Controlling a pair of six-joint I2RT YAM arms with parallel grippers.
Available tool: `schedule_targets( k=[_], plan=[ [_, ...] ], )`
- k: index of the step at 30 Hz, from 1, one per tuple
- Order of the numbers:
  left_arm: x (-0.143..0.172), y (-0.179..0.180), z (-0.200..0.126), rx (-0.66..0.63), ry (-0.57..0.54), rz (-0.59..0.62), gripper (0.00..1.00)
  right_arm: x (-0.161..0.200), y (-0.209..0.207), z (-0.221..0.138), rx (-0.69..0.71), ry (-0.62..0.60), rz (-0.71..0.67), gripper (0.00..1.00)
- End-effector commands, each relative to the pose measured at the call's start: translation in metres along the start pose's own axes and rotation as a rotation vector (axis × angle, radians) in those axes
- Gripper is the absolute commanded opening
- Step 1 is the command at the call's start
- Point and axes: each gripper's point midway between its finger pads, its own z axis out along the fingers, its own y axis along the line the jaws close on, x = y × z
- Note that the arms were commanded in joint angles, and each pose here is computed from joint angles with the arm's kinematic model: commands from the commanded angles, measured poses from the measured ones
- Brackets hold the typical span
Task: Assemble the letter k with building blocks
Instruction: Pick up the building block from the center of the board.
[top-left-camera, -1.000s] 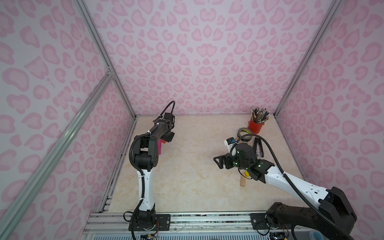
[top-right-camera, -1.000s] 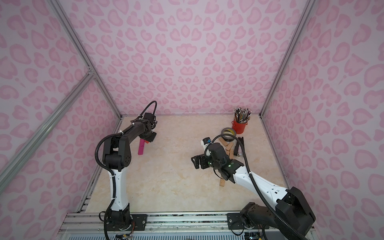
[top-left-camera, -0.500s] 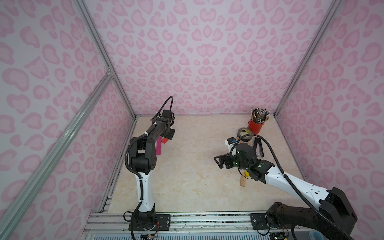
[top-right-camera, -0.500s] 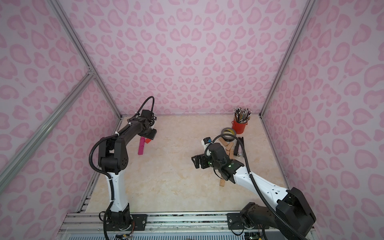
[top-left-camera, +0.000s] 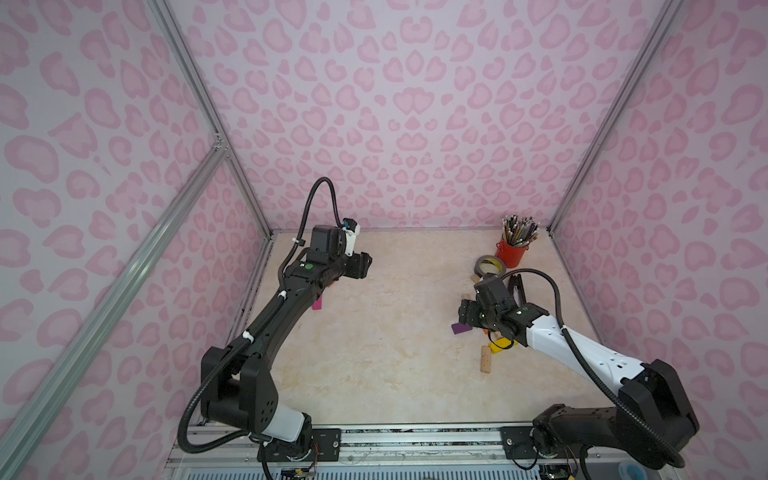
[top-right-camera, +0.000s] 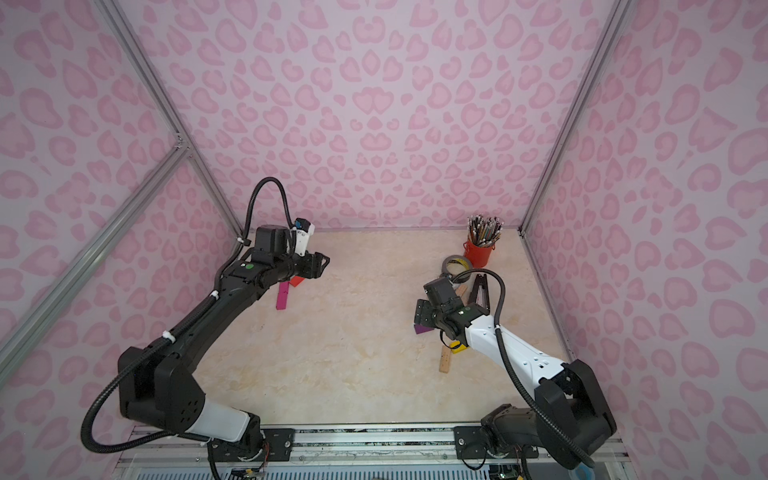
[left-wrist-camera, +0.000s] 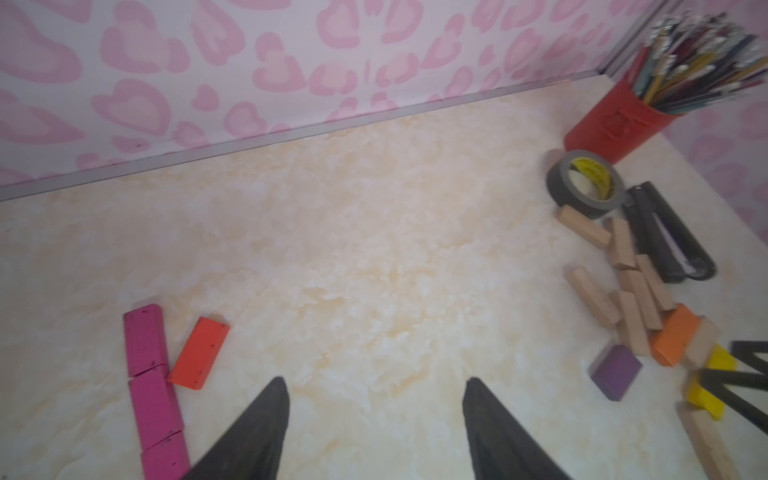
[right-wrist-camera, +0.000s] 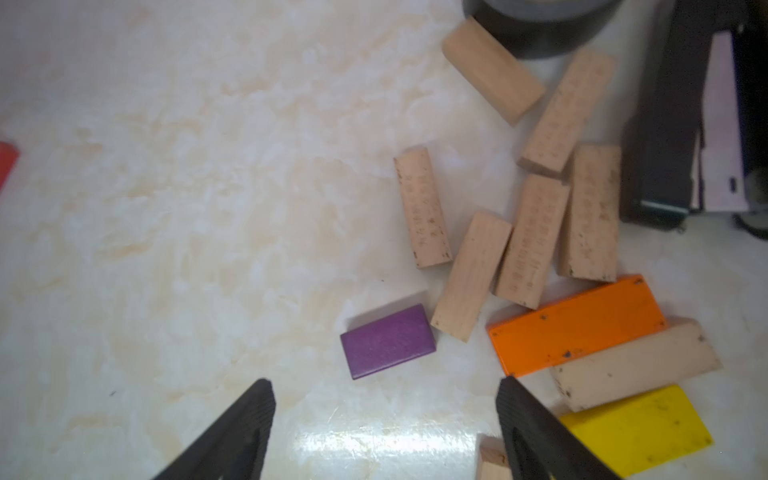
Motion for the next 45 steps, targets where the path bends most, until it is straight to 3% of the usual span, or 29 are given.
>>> schedule_targets(
  k=[1,4,10,21,33,39,43,45],
  plan=[
    [-0.008,-0.047,-0.019,0.191,-0.091,0.100,0.75,0.025,-0.025,0.012,0.156,0.101,0.174,0.81],
    [0.013,-0.066,-0.030,0.267,-0.068,0.175,0.82,0.030,-0.018,0.025,0.180,0.124,0.217,0.80],
    [0.043,-0.072,-0.039,0.296,-0.045,0.242,1.00,0.035,-0.003,0.043,0.208,0.140,0.249,0.76],
    [0.050,-0.067,-0.037,0.269,-0.037,0.275,1.00,0.039,0.007,0.072,0.197,0.151,0.222,0.65],
    [0.050,-0.055,-0.034,0.216,-0.032,0.247,1.00,0.046,0.000,0.077,0.200,0.158,0.186,0.41],
    [0.051,-0.049,-0.032,0.193,-0.023,0.234,1.00,0.046,0.016,0.082,0.057,0.174,0.114,0.24],
    [0.045,-0.036,-0.033,0.147,-0.045,0.160,1.00,0.040,0.047,0.074,-0.115,0.198,-0.068,0.10],
    [0.038,-0.024,-0.035,0.133,-0.069,0.086,1.00,0.037,0.067,0.064,-0.236,0.184,-0.157,0.10]
  ],
)
